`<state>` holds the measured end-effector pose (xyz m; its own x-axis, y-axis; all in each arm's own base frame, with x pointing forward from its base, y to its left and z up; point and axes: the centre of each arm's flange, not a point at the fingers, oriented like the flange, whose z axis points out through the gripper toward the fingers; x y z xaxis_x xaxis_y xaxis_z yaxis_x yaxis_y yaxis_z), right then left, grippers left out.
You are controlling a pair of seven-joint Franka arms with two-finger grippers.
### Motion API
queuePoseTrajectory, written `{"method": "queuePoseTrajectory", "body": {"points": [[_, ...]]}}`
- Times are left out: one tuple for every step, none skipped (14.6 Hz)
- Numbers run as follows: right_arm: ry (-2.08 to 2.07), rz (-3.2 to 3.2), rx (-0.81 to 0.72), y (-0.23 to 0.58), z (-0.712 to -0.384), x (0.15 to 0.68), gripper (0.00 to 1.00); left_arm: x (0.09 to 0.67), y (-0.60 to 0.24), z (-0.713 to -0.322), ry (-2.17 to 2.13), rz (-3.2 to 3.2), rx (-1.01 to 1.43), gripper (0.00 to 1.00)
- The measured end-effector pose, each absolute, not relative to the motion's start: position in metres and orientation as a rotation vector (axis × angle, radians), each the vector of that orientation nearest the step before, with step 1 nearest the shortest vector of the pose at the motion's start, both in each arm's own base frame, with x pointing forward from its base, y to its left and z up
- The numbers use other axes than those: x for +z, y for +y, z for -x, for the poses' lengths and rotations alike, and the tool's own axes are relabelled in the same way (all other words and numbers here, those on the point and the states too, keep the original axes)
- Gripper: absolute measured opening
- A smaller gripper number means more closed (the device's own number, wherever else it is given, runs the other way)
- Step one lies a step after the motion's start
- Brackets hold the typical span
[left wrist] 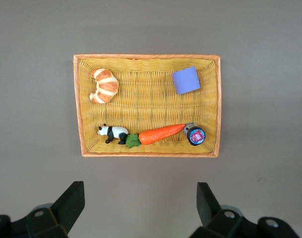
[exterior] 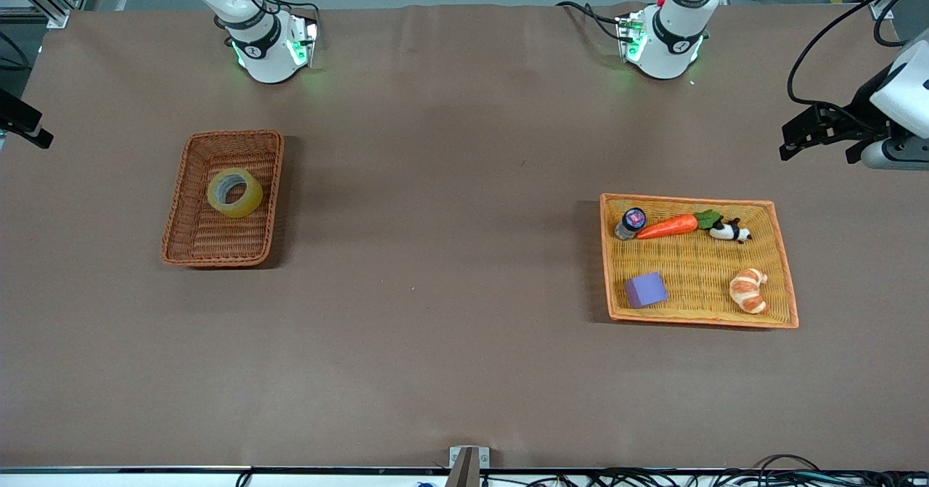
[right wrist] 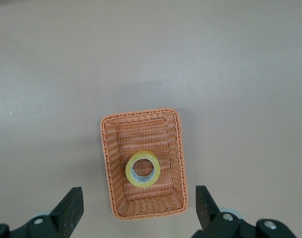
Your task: Move tape to another basket
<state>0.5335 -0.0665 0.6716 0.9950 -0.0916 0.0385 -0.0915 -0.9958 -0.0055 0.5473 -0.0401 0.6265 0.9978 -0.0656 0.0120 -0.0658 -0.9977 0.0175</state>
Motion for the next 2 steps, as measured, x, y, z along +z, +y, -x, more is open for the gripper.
{"method": "queuePoseTrajectory", "body": {"points": [[0.141,3.134,-0.057,-0.0654,-0.5344,0.6705,1.00,0.6266,-0.0401,-0.5480,-0.103,-3.122,0.019,1.00],[0.137,3.135,-0.055,-0.0641,-0.5351,0.6698,1.00,0.6265,-0.0401,-0.5484,-0.103,-3.122,0.019,1.00]]}}
